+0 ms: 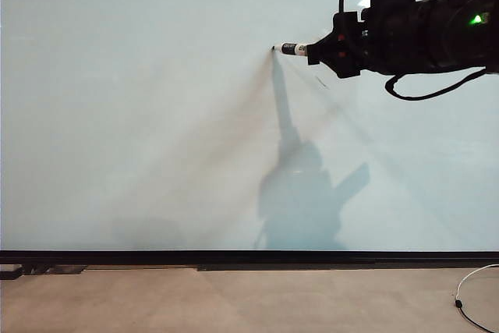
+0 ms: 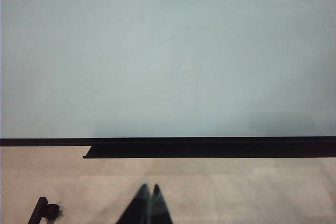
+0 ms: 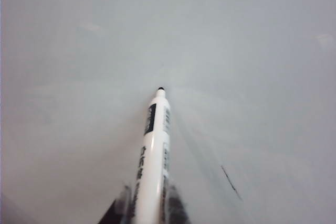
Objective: Pick up the pen on the shelf to the right of the whiteboard and draw a triangle.
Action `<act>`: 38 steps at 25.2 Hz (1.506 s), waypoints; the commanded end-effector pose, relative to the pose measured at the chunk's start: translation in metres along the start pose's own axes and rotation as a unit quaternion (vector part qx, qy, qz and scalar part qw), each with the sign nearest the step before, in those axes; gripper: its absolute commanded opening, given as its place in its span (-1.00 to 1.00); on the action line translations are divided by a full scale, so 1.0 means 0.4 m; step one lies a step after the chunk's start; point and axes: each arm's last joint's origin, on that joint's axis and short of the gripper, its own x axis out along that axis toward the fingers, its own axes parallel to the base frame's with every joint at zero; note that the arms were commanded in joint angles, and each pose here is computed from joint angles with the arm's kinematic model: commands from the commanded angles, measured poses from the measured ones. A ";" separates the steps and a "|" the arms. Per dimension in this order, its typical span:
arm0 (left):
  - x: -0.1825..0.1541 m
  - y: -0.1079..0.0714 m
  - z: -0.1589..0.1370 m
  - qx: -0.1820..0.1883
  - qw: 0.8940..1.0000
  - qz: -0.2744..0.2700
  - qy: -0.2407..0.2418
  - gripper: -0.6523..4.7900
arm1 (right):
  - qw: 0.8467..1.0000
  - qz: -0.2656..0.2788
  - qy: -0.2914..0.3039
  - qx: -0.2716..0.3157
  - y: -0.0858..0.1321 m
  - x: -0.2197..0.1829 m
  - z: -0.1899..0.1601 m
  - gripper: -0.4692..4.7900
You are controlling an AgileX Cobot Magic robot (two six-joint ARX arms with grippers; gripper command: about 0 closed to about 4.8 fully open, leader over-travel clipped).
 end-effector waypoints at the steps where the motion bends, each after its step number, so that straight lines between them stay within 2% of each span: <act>1: -0.001 0.000 0.005 0.000 1.000 -0.002 -0.006 -0.78 | 1.000 -0.004 -0.001 0.000 -0.001 0.002 0.003 -0.83; 19: -0.001 0.000 0.005 0.000 1.000 -0.002 -0.006 -0.78 | 1.000 0.002 0.014 0.013 0.003 0.006 -0.011 -0.83; 38: -0.001 0.000 0.005 0.000 1.000 -0.002 -0.006 -0.78 | 0.998 0.035 0.036 0.032 0.028 0.036 -0.048 -0.83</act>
